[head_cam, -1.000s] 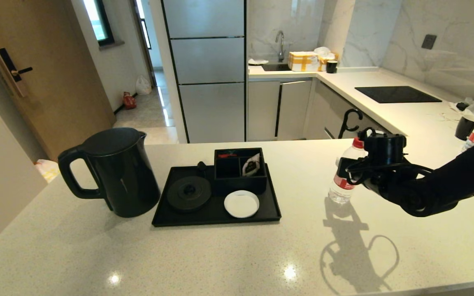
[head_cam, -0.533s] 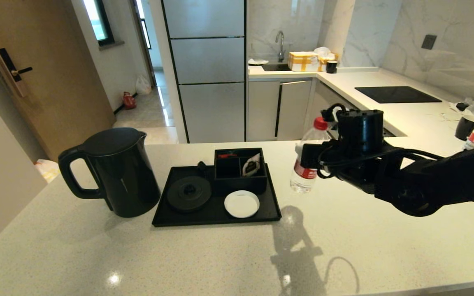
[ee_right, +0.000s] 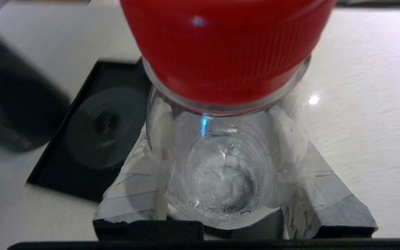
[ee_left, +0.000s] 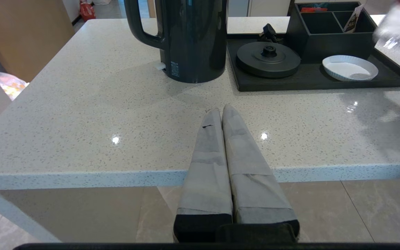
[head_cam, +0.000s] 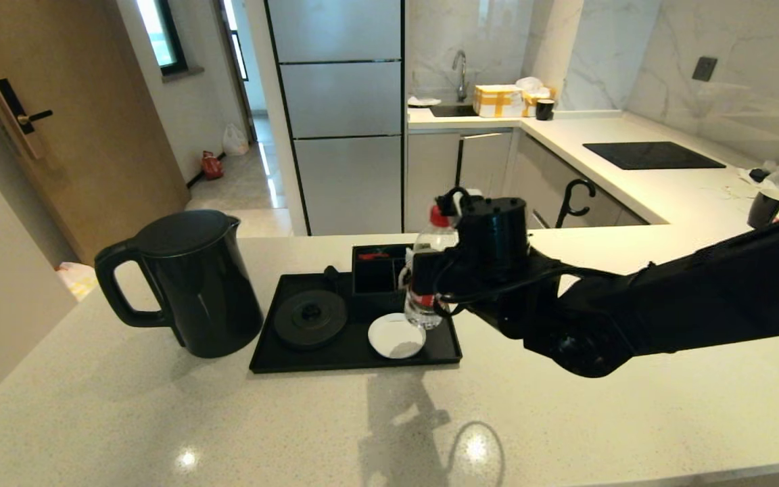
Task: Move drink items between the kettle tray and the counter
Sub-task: Return the bottled water to its original position
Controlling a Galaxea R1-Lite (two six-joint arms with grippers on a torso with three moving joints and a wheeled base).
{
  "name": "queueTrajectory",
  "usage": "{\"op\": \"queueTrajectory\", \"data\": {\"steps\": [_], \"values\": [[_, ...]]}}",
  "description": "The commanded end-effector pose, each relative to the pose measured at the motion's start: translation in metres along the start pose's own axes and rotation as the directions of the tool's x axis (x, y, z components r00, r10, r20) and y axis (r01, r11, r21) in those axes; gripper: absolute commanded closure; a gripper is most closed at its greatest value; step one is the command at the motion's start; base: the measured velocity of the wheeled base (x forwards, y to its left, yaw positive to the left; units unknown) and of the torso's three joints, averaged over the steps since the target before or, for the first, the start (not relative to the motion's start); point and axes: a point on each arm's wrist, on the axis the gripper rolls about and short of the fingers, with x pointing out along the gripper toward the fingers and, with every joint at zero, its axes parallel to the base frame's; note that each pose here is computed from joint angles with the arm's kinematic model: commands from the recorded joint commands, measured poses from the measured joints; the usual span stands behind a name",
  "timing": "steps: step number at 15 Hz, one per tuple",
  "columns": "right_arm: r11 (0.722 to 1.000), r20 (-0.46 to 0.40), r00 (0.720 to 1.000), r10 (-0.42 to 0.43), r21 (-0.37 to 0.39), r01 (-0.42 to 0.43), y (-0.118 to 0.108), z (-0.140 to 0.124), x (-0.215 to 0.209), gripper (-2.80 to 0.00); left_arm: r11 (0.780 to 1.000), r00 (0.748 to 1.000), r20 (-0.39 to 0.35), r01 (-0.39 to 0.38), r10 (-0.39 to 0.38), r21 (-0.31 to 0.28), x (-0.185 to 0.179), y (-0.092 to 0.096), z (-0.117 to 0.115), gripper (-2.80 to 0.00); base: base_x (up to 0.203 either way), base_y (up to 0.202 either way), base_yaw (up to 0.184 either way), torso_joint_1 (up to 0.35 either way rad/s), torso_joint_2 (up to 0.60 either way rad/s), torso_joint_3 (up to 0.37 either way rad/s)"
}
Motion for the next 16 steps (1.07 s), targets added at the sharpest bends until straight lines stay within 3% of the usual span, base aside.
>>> {"op": "queueTrajectory", "data": {"steps": [1, 6, 16], "values": [[1.0, -0.052, 0.999, 0.006, -0.024, -0.007, 0.009, -0.025, 0.016, 0.0, 1.0, 1.0, 0.001, 0.0, 0.0, -0.001, 0.0, 0.0, 0.0, 0.0, 0.0, 0.0, 0.0, 0.0, 0.0, 0.0], [0.998, -0.07, 0.997, 0.042, -0.05, -0.045, 0.028, -0.036, 0.02, 0.0, 1.0, 1.0, 0.0, 0.0, 0.0, -0.001, 0.0, 0.0, 0.0, 0.0, 0.0, 0.0, 0.0, 0.0, 0.0, 0.0], [0.996, -0.082, 0.996, 0.037, -0.072, -0.043, 0.034, -0.045, 0.043, 0.0, 1.0, 1.0, 0.001, 0.0, 0.0, -0.001, 0.0, 0.0, 0.0, 0.0, 0.0, 0.0, 0.0, 0.0, 0.0, 0.0]]}}
